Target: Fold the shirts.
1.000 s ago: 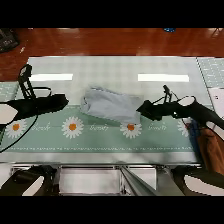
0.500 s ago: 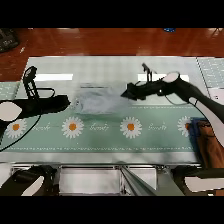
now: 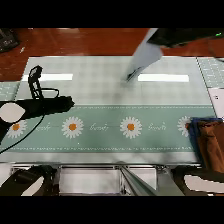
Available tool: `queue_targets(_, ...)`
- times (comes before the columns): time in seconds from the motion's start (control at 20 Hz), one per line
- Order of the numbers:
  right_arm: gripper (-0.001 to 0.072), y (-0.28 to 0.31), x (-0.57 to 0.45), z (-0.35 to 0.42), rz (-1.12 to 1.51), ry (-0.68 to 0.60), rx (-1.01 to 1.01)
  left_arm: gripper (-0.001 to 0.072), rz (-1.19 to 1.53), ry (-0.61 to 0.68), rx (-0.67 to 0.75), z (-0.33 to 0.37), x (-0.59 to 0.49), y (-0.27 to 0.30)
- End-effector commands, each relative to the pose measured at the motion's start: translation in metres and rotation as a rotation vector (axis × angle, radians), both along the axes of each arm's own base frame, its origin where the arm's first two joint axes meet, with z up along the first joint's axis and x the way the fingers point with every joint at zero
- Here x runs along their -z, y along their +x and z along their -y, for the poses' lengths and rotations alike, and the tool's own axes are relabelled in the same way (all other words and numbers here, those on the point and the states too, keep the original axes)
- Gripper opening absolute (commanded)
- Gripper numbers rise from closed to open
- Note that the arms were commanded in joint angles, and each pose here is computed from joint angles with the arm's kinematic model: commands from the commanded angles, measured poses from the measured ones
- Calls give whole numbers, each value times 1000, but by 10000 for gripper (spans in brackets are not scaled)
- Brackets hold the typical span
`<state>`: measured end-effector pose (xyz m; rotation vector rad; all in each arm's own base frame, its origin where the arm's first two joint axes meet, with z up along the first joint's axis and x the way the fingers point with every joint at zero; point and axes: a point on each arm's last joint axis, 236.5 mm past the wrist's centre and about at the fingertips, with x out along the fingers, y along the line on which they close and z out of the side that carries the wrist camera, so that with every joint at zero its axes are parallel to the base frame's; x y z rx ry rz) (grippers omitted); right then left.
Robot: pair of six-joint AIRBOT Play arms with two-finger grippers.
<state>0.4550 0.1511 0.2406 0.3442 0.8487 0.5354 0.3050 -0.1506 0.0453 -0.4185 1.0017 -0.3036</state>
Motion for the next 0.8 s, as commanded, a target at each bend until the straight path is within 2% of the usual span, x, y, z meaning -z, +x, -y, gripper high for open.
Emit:
queue_targets(0.0,20,-37,-38,93,-36,-63,218,17,59,-3,6,4,-8,9)
queue_targets(0.4,19,-177,-32,268,-307,-127,770,17,190,-12,-26,1,-27,33)
queue_targets(0.6,20,-251,11,303,-430,-98,998,17,254,-23,-55,-2,-38,46)
queue_targets(0.75,20,-331,77,317,-655,-98,1211,17,275,-26,-72,-3,-39,54)
